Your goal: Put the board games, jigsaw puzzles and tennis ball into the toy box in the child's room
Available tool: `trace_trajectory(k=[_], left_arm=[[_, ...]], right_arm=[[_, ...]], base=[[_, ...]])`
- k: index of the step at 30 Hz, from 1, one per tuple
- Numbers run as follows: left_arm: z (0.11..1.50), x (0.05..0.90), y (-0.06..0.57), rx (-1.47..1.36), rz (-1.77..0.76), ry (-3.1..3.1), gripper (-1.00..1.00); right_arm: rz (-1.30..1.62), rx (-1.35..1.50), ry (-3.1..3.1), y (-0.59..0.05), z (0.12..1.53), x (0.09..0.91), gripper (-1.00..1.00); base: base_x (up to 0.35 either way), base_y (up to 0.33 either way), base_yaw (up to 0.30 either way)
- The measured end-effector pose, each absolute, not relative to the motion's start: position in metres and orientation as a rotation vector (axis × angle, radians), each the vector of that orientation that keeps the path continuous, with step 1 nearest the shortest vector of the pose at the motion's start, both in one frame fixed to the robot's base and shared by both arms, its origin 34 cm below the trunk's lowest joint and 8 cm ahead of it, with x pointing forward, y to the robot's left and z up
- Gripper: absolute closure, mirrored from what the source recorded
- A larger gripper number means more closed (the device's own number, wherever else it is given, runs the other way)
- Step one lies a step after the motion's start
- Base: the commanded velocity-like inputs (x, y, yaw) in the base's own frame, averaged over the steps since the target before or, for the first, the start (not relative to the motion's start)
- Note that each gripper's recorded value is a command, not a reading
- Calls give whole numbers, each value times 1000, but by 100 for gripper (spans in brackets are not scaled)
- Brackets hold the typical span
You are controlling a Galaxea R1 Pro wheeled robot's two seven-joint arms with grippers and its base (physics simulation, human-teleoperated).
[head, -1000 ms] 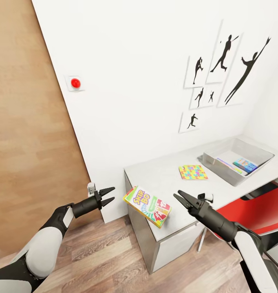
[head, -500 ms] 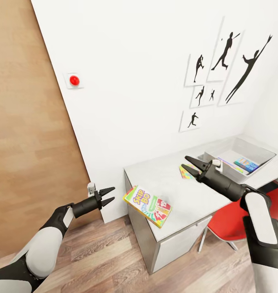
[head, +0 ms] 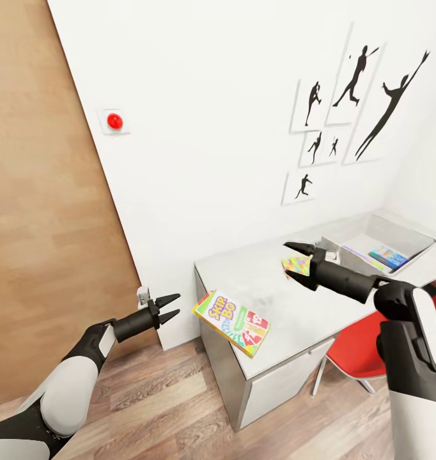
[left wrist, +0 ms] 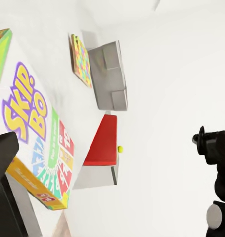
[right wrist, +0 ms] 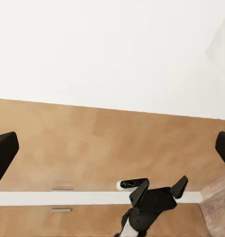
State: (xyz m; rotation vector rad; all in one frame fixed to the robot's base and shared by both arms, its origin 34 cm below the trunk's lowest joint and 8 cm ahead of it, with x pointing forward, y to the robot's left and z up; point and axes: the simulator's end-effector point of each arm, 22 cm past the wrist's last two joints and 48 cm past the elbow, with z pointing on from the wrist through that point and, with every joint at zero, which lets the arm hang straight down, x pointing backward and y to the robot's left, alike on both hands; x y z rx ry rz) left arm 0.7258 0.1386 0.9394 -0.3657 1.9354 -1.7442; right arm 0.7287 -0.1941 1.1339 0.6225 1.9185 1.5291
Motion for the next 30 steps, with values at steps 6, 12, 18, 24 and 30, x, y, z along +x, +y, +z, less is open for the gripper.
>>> trace_trajectory(k=[6,12,18,24,30], left_arm=[[933,727,139,-365,-1744,1936,-100],[927,729,139,-364,-1743,1935,-100],[920,730,139,-364,-1743,1935,-100],[913,732,139,-364,-1743,1935,-100],[906,733,139,-363,-1743,1934,-100]], right_arm=[[1581,692,2019,-180,1109,716,-100],[1654,688,2028,-171,1105,709,-100],[1673,687,2024,-171,1101,709,-100],[1723,680,1999,-170,1102,707,-100],[1739,684,1987,-171,1098,708,-100]], base=[[0,0,0],[0,0,0],[0,0,0],[0,0,0],[0,0,0]])
